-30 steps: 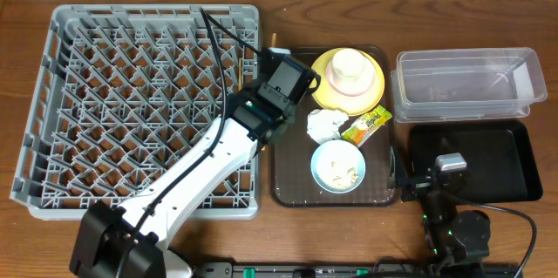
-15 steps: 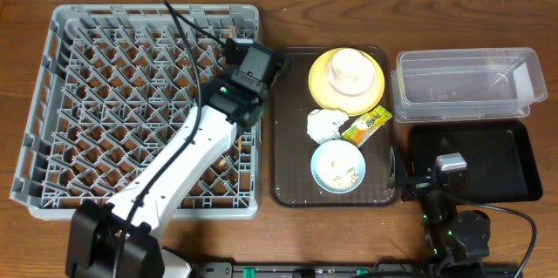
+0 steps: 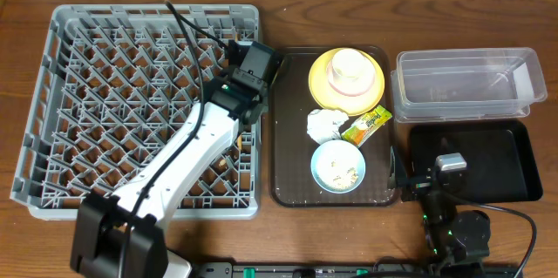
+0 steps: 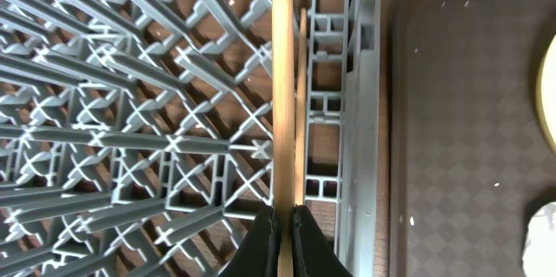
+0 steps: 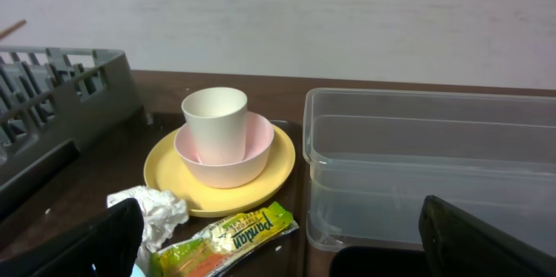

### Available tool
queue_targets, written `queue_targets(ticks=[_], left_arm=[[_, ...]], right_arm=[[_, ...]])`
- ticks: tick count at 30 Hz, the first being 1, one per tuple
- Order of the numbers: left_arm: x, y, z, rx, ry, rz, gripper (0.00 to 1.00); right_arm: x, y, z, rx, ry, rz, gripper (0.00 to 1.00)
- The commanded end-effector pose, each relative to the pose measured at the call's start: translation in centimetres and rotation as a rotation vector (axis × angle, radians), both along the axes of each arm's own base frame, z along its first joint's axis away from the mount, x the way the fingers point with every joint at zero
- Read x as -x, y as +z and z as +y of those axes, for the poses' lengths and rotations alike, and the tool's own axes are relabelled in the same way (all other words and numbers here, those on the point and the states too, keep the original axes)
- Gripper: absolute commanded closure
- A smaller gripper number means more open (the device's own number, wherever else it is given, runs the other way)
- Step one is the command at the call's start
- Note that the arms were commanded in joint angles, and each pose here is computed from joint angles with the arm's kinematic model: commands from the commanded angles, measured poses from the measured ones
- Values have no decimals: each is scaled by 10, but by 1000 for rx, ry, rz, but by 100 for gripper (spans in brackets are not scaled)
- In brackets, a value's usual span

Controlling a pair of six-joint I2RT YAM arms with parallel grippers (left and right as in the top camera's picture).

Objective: Sort waste into correct bins and load items into the dishwasher rack
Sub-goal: 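Carry the second chopstick into the dish rack and release it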

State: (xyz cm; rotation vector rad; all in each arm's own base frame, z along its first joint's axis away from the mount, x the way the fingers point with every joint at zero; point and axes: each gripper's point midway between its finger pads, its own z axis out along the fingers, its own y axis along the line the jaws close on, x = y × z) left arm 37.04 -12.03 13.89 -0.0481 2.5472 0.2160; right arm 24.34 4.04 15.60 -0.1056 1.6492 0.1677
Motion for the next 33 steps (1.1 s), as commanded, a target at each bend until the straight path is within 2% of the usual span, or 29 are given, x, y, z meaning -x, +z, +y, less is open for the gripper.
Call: queue_targets(ticks=[1,17,24,25,28,33], left_arm=[[2,-22,1,-16,5,54,94],[1,-47,-24,90,-43,124,94],[0,-49,-25,96,-33,120,93],[-1,-49,-25,96,-34,118,91],[-2,-48,-25,98,-34,114,78],[-2,-48,-25,98,-34,115,72]], right_arm=[[-1,-1,-4,4,-15,4,1],[-1,-1,-4,4,-15,4,1],[-1,-1,-4,4,-15,3,1],[-1,-1,-4,4,-15,3,1],[-1,-1,-4,4,-15,3,1],[-1,-1,-4,4,-15,3,1]])
